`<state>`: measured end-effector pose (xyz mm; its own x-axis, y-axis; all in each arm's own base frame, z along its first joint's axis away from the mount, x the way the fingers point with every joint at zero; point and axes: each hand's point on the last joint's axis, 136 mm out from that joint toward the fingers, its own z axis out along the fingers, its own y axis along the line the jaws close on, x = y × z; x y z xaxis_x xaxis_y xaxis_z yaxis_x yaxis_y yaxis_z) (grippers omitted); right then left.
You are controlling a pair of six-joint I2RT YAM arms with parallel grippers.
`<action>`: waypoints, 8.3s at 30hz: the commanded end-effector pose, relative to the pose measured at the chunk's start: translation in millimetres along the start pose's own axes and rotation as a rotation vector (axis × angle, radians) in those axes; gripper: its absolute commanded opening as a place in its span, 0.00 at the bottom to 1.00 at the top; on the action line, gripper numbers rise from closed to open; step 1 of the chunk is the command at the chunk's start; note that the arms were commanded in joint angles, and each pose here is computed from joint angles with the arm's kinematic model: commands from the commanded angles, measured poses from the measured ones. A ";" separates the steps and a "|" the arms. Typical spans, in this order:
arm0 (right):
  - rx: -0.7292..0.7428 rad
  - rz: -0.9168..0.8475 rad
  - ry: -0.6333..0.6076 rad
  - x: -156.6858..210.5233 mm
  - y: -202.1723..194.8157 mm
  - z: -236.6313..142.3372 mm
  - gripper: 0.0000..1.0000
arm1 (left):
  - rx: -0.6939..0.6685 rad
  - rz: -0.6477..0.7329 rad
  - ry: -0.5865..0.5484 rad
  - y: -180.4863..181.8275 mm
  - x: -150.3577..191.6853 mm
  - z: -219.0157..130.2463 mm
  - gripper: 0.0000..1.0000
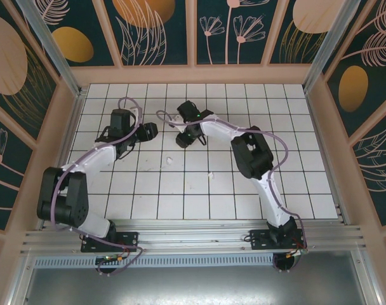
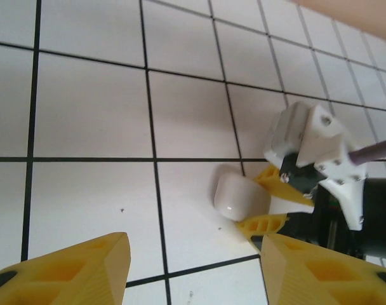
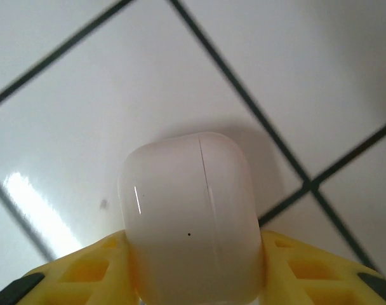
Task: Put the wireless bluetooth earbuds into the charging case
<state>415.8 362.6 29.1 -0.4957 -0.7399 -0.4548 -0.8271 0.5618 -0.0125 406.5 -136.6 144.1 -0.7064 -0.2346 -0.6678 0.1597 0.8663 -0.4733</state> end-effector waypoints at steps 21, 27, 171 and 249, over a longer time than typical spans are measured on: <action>0.218 -0.319 -0.465 -43.9 95.6 -213.7 0.29 | 0.716 0.252 -0.013 -137.8 13.8 -126.6 0.54; 0.265 -0.358 -0.499 -44.1 102.8 -235.6 0.29 | 0.749 0.247 0.029 -140.4 19.7 -127.5 0.54; -0.020 0.608 -0.426 69.1 17.7 -254.0 0.68 | 0.761 0.691 -0.404 -158.5 36.4 -131.1 0.00; 0.102 0.469 0.267 146.4 57.9 -94.9 0.29 | 0.658 0.576 -0.360 -128.8 67.0 -136.4 0.00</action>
<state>262.4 249.1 18.7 -0.8592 -0.4947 -0.1307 -0.5023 0.8641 0.0315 244.4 -202.2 232.8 -0.1651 -0.0519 -0.9849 0.8489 0.5009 -0.1687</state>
